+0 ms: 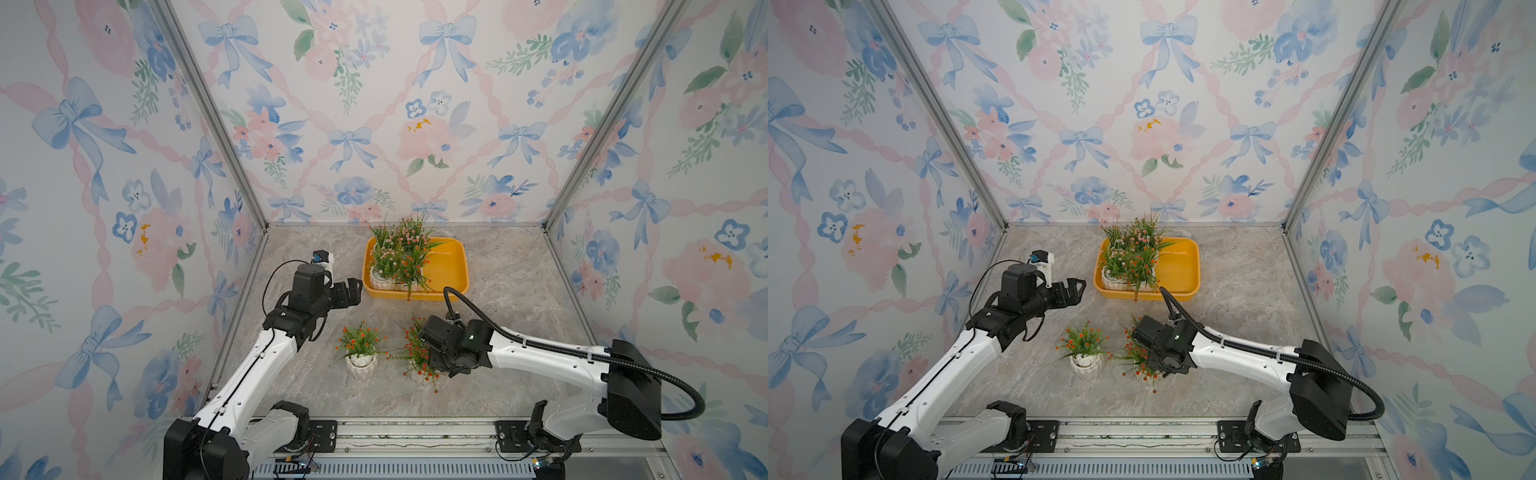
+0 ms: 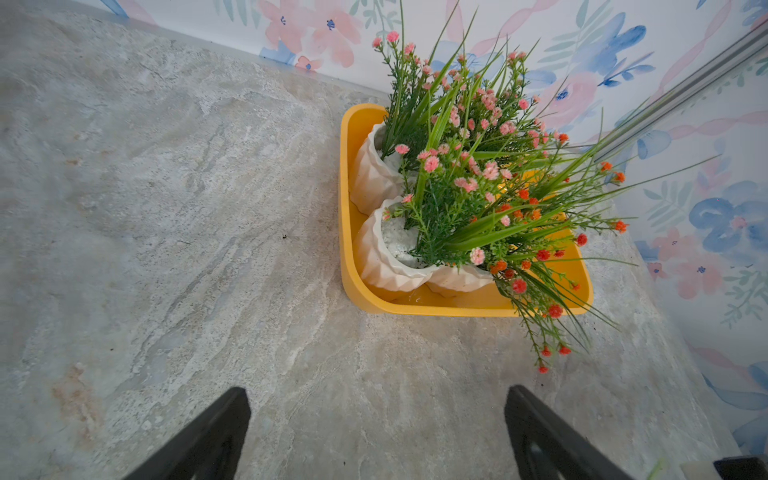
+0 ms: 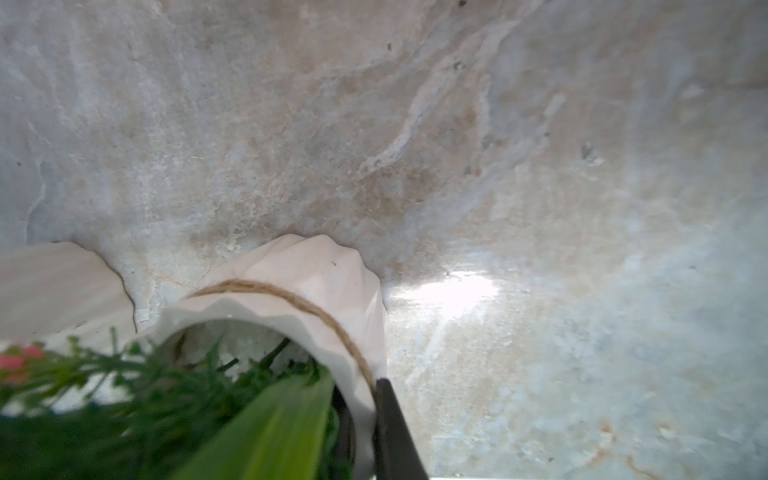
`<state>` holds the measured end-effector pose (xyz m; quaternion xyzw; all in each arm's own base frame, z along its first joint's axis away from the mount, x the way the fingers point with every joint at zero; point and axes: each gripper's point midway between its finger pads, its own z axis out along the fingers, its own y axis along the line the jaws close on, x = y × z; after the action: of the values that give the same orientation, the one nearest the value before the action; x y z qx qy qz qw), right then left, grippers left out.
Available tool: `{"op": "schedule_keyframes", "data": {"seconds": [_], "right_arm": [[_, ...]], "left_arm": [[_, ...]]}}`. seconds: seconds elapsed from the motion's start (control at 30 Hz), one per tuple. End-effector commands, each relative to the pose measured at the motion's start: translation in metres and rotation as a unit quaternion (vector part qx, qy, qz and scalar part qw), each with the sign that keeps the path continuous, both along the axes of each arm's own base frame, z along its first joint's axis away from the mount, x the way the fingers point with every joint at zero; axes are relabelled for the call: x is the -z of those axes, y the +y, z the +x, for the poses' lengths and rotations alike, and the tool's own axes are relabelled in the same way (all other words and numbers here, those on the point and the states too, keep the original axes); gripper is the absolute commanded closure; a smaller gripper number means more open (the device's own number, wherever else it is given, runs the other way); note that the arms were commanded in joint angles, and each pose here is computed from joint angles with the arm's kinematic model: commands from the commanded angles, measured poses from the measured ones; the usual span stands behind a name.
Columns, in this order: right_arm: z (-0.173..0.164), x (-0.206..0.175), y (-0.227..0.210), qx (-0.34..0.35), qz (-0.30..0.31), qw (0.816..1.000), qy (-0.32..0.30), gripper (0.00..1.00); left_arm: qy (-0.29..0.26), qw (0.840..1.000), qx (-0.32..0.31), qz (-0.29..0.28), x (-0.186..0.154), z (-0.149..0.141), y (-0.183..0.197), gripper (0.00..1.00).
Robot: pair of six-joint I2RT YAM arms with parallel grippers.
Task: Put the potted gypsophila into the storage box
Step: Pick up the baby's breath potted plant from the center of the board, then place the baby's breath potted plant at the storage box.
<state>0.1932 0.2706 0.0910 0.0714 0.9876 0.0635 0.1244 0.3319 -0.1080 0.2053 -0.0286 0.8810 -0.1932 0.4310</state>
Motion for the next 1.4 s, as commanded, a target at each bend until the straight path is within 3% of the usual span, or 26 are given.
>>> {"op": "schedule_keyframes", "data": {"seconds": [0.0, 0.33, 0.67, 0.9, 1.37], "right_arm": [[0.018, -0.025, -0.011, -0.007, -0.012, 1.000, -0.024, 1.00], [0.079, -0.079, -0.056, -0.006, 0.004, 0.997, -0.073, 0.99], [0.193, -0.128, -0.090, 0.011, 0.059, 0.988, -0.145, 0.99], [0.265, -0.115, -0.100, -0.009, 0.037, 0.990, -0.138, 0.99], [0.347, -0.044, -0.107, 0.005, 0.045, 0.994, -0.098, 0.98]], "left_arm": [[0.001, 1.000, -0.009, 0.018, 0.003, 0.004, 0.007, 0.02], [0.014, 0.999, -0.043, 0.016, 0.006, 0.019, 0.014, 0.02], [0.022, 0.996, -0.086, 0.007, 0.009, 0.029, 0.021, 0.02], [0.009, 0.991, -0.130, -0.001, 0.000, 0.029, 0.033, 0.02], [-0.004, 0.982, -0.186, -0.018, -0.007, 0.022, 0.049, 0.02]]}}
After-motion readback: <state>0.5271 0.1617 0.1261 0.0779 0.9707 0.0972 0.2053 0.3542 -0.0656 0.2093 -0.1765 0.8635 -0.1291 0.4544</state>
